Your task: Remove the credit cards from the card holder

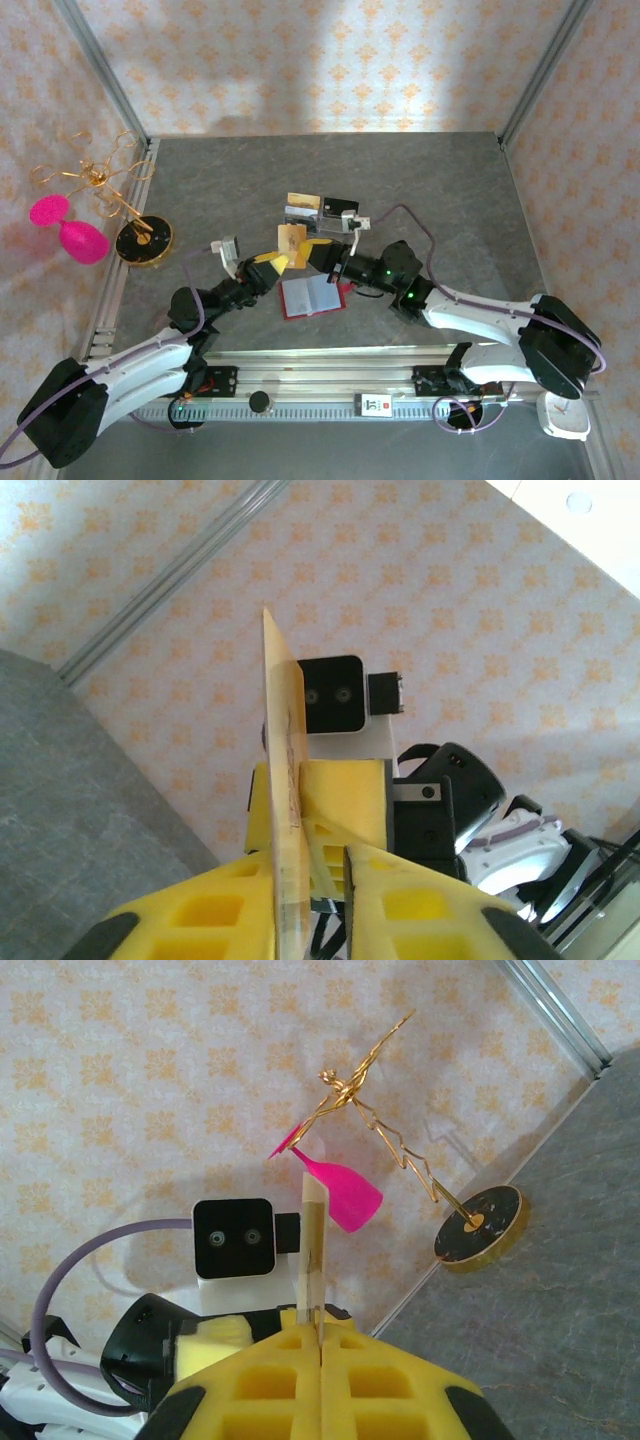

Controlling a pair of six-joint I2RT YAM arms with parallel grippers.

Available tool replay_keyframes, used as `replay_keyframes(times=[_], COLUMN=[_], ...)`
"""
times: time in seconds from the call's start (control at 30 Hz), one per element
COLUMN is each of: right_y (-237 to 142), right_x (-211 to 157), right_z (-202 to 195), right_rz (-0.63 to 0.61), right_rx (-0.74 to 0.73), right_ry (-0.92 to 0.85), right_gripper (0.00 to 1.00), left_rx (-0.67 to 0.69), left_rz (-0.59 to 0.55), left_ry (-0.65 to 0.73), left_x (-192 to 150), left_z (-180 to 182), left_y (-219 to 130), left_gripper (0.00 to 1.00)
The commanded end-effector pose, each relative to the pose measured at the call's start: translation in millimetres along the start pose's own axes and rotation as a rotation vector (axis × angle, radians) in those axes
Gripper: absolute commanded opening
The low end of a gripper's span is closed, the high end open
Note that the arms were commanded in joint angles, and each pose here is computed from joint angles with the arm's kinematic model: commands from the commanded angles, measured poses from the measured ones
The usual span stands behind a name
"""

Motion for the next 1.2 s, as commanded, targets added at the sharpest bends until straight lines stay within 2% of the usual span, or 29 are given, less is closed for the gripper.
replay_keyframes(times=[0.0,0.07,0.13,0.2,0.33,0.53,0.63,0.8,0.9,1.0,1.07,1.17], right_y=[4,2,-1,-14,-49,-82,-85,-87,-85,-82,-81,-75], right_x=[6,6,6,11,26,23,22,19,16,13,14,23], right_z=[9,7,1,4,-6,-16,-20,-23,-37,-71,-92,-109], right_rz=[-0.027,-0.026,-0.034,-0.072,-0.153,-0.208,-0.190,-0.160,-0.126,-0.115,-0.153,-0.198], right_rx=[0.014,-0.027,-0.116,-0.195,-0.346,-0.424,-0.451,-0.454,-0.538,-0.749,-0.884,-0.979], right_ry=[-0.016,-0.018,-0.030,-0.070,-0.080,-0.073,-0.071,-0.071,-0.056,0.004,0.018,0.003], right_gripper=[0.00,0.01,0.12,0.17,0.17,0.15,0.13,0.12,0.13,0.17,0.30,0.43], left_rx=[-0.106,-0.067,-0.008,0.064,0.283,0.454,0.460,0.369,0.358,0.356,0.348,0.334], left_rz=[-0.056,-0.033,0.012,0.048,0.233,0.495,0.638,0.886,0.898,0.827,0.754,0.675], left_ry=[0.063,0.076,0.095,0.118,0.197,0.451,0.588,0.782,0.835,0.803,0.796,0.784], left_x=[20,21,22,26,30,55,72,97,116,129,128,111], left_z=[-18,-16,-12,-10,2,11,23,54,71,75,66,45], left_y=[7,11,15,19,33,66,93,141,154,154,149,135], left_gripper=[0.11,0.00,0.00,0.00,0.00,0.00,0.00,0.00,0.00,0.00,0.00,0.00])
Point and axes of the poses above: each hand's point on the last joint's axis, 136 mm out from that joint toward the fingers, its own y axis out along the fingers, its own z axis along the line the jaws close on, x = y × z, the point moved 10 cm from there along -y, back along the fingers, and after that the axes turned 15 degrees about y, right-handed, at the moved point
